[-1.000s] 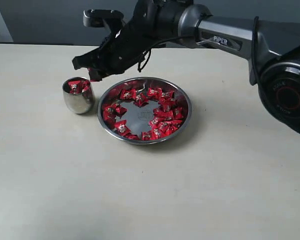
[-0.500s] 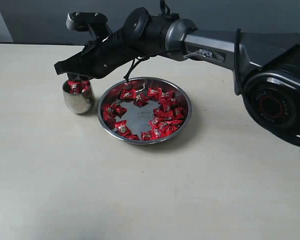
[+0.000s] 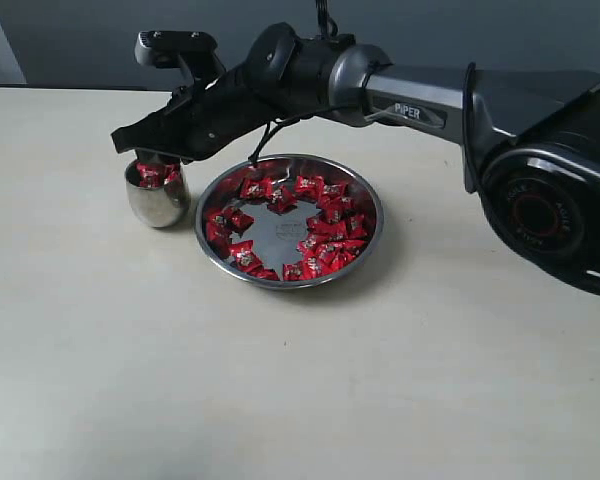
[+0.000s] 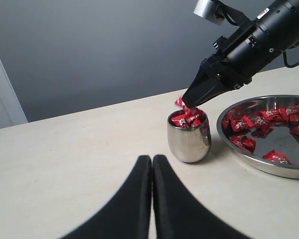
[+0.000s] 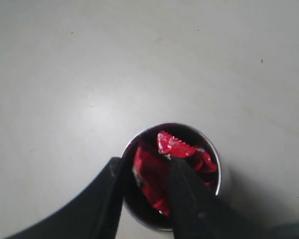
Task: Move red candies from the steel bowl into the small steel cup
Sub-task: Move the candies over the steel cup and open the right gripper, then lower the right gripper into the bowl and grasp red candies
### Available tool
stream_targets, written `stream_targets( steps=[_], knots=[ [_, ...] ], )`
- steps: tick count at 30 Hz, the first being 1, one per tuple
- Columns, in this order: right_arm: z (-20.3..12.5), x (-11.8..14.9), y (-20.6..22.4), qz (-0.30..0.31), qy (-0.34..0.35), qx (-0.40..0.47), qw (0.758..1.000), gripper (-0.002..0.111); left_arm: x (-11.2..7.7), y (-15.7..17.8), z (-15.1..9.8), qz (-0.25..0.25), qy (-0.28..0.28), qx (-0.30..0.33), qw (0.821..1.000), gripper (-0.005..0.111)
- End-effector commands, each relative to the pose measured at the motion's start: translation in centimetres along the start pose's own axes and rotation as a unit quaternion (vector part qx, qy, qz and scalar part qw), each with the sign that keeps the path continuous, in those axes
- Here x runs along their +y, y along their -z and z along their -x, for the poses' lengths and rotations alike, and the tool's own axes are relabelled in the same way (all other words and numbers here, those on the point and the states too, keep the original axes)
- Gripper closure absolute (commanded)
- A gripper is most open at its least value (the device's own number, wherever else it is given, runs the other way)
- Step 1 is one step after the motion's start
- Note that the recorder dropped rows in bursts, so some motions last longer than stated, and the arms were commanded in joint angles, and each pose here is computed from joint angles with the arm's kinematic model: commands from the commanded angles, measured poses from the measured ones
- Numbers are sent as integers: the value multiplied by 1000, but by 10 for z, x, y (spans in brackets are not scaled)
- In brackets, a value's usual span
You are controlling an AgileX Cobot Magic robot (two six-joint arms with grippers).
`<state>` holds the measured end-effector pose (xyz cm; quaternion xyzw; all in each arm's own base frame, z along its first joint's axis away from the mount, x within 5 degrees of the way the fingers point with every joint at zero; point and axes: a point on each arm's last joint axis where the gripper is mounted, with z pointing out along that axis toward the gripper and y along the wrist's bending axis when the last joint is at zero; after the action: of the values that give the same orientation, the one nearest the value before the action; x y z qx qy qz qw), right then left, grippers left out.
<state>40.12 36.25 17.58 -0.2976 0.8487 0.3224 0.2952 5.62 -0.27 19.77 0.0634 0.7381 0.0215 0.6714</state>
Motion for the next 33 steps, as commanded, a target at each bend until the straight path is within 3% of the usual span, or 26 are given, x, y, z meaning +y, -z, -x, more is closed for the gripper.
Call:
stream_targets(
  steps=[1, 9, 20, 33],
  knots=[
    [3, -1, 2, -5, 5, -9, 1000, 75, 0, 0, -1, 0, 4, -3, 1000, 105],
    [3, -2, 11, -14, 35, 23, 999, 75, 0, 0, -1, 0, 4, -3, 1000, 105],
    [-26, -23, 34, -96, 43, 225, 969, 75, 0, 0, -1, 0, 4, -3, 1000, 105],
    [-48, -35, 14, -93, 31, 266, 959, 75, 0, 0, -1, 0, 4, -3, 1000, 105]
  ],
)
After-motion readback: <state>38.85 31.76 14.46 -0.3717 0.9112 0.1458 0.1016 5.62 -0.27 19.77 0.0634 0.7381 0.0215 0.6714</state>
